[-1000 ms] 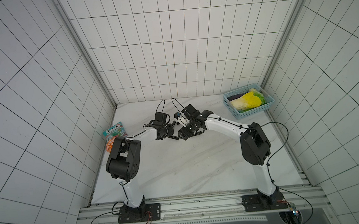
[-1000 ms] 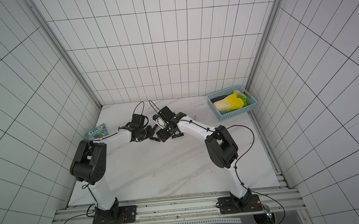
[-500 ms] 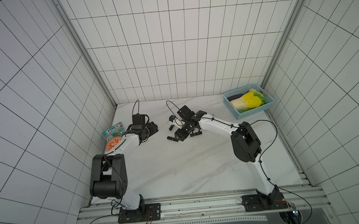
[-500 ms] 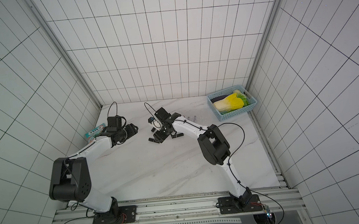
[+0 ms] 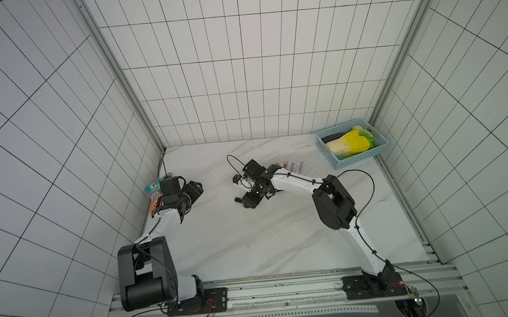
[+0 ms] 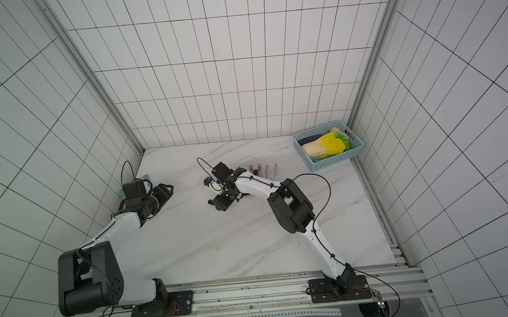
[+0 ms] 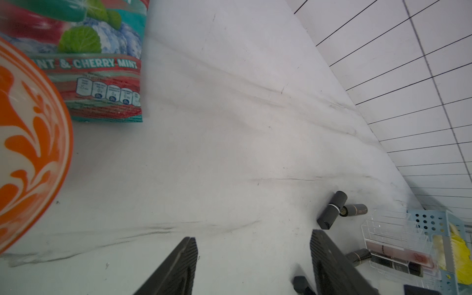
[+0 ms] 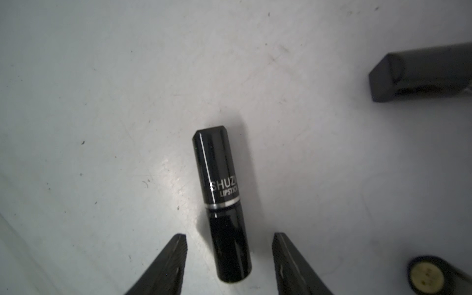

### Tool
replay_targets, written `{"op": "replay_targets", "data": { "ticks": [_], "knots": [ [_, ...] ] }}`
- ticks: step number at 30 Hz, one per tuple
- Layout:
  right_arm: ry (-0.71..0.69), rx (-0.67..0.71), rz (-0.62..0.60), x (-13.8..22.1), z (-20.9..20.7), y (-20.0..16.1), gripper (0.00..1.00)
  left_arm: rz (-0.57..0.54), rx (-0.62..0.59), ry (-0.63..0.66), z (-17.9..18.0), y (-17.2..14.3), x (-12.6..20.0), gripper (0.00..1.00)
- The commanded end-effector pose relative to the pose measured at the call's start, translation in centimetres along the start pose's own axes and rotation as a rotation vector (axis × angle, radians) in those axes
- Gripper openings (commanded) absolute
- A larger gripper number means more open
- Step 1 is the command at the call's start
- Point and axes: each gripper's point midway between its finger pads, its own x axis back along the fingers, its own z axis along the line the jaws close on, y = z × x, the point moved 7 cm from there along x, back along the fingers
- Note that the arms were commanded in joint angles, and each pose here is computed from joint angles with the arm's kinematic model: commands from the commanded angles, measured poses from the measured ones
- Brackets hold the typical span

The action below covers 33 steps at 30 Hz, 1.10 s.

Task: Arrange the lipsticks in the organizer
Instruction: Pick up the lipstick at the center of the board.

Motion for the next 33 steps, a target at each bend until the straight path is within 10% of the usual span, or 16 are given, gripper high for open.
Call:
{"op": "replay_targets", "data": {
  "ticks": [1, 6, 14, 33],
  "knots": [
    [-0.016, 0.018, 0.051, -1.7, 0.9, -0.3, 0.56, -0.077, -0.005, -0.099, -1.6, 1.1, 1.6, 0.68],
    [-0.017, 0.016, 0.066, -2.5, 0.9, 0.0, 0.52, -0.061, -0.012, -0.121, -1.8, 0.8, 1.9, 0.68],
    [-0.002, -0.006, 0.091, -1.5, 2.4, -1.1, 0.18, -0.065, -0.032, -0.205, -3.2, 0.3, 4.5, 0.67],
    [0.185, -0.141, -0.443, 20.5, 8.1, -6.1, 0.13, 0.304, -0.461, -0.900, -17.0, -11.6, 11.7, 0.77]
  ]
}}
